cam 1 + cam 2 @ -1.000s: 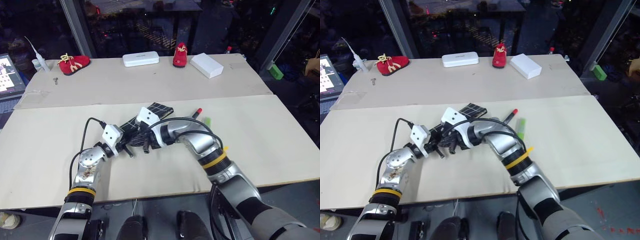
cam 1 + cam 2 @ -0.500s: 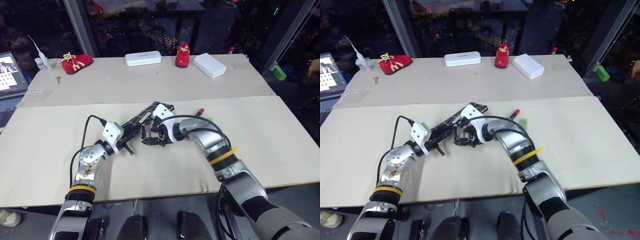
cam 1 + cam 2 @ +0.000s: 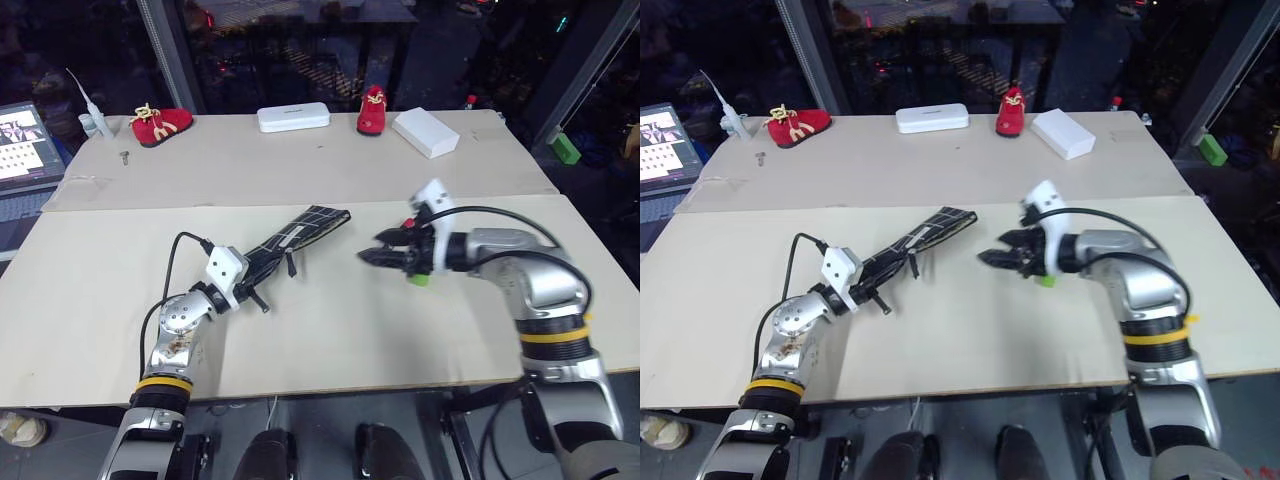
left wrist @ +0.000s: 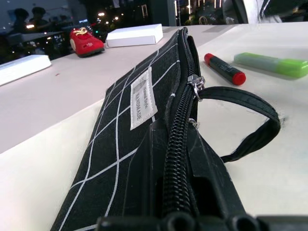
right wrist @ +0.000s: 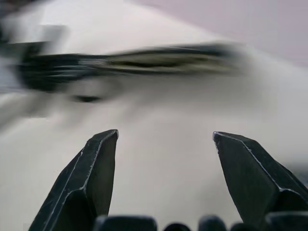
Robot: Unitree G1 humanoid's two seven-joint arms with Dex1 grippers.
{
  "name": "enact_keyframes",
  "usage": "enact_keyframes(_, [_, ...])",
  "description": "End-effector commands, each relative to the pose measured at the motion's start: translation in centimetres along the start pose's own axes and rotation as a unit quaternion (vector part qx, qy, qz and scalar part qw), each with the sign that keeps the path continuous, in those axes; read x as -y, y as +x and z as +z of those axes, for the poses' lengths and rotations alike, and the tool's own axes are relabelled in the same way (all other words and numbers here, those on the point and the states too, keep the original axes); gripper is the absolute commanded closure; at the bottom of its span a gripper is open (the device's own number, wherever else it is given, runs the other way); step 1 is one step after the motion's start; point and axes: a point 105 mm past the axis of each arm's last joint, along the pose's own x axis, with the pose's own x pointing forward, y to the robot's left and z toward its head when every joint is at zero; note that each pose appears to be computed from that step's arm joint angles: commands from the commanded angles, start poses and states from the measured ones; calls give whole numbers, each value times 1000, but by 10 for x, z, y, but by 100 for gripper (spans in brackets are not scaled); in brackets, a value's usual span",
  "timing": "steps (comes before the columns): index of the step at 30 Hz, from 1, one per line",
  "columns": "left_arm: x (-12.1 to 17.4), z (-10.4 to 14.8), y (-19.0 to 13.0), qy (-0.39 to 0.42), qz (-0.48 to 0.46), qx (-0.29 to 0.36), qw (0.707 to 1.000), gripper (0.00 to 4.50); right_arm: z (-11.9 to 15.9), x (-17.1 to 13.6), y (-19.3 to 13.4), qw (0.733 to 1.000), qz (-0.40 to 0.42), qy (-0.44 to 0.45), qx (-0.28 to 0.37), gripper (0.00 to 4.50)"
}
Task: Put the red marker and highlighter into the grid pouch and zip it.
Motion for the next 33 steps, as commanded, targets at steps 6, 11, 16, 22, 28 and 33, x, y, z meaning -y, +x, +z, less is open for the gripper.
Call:
enact_keyframes(6, [5,6,5,5,-12,18,1000,450,-35,21,-11,983,-164,69,-42,98])
enact_keyframes(11, [7,4,6,3,-15,17,1000,450,-42,29,-6,975,-198,92,-51,98])
enact_keyframes(16, [10,2,6,-2,-12,19,1000,450,-59,36,-3,964,-238,87,-81,98])
enact_keyframes(22, [12,1,5,-7,-6,19,1000,450,-66,31,13,963,-231,106,-87,98])
enact_keyframes(28, [11,4,5,-10,0,22,1000,450,-66,34,24,961,-240,104,-89,98])
enact_keyframes(33, [10,6,5,-8,2,24,1000,450,-86,50,17,944,-291,118,-103,198])
